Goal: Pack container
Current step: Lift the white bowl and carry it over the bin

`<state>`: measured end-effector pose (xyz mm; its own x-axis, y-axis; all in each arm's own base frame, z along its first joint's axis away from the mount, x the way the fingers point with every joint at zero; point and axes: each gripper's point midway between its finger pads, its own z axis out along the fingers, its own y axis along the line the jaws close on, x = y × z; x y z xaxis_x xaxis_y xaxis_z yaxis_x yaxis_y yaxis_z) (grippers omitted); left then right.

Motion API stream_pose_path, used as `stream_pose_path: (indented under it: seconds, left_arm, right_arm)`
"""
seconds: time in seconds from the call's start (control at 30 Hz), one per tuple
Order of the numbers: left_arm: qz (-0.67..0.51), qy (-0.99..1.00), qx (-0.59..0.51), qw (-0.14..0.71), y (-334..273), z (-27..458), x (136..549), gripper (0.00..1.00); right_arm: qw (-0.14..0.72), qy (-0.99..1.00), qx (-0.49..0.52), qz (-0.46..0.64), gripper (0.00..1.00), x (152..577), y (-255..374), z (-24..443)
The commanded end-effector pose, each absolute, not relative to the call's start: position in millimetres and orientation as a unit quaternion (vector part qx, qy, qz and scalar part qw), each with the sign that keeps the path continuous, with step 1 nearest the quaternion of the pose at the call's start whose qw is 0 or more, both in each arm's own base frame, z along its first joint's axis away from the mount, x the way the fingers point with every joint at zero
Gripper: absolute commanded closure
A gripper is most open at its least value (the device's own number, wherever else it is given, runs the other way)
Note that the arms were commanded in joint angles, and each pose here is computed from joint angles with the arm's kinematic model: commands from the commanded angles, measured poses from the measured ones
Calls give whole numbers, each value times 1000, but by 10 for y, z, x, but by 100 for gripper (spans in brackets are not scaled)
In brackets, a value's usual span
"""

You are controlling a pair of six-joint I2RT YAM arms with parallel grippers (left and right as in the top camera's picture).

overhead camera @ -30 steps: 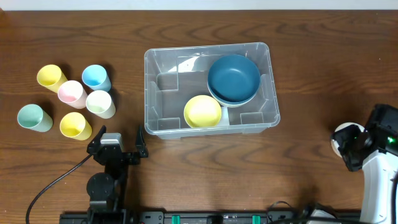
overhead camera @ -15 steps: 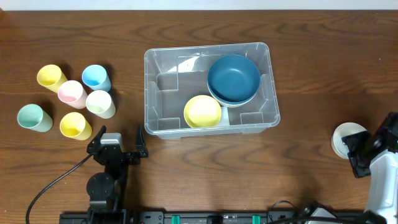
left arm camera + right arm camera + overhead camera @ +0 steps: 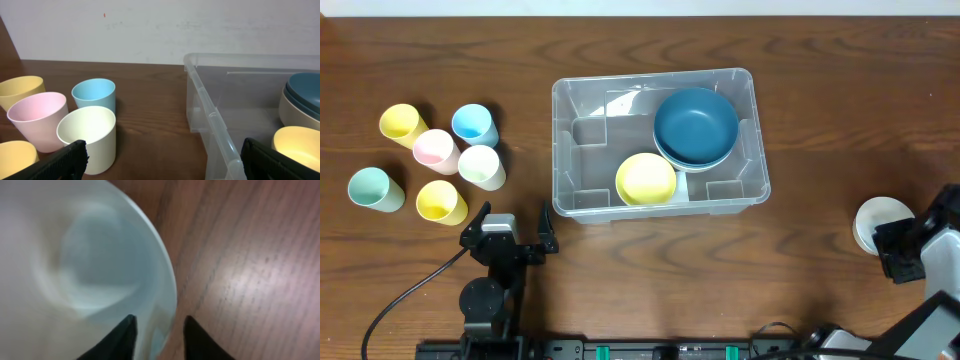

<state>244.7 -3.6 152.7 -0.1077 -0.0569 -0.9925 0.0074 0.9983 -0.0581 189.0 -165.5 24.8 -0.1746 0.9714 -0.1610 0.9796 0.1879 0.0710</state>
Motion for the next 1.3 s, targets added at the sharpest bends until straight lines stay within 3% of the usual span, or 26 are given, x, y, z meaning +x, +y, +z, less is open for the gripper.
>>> stream_pose_path:
  seconds: [0.0, 0.13, 0.4, 0.67, 1.0, 1.27]
  left_arm:
    - [-16, 759, -14, 650, -25, 1368, 2440, 2]
    - [-16, 759, -14, 650, -25, 1368, 2440, 2]
    - [-16, 759, -14, 650, -25, 1368, 2440, 2]
    - [-16, 759, -14, 650, -25, 1368, 2440, 2]
    - [-16, 759, -14, 650, -25, 1368, 2440, 2]
    - [-16, 759, -14, 650, -25, 1368, 2440, 2]
  right_arm:
    - [71, 764, 641, -26, 80, 1850, -1660, 157]
    - [79, 772, 631, -22, 99, 1895, -1673, 155]
    - [111, 790, 602, 34, 99, 2144, -1607, 188]
    - [190, 816, 514, 186, 99, 2831, -1288, 511]
    - [240, 881, 361, 191, 99, 3514, -820, 1474]
    - [291, 910, 204, 214, 99, 3797, -180, 2407]
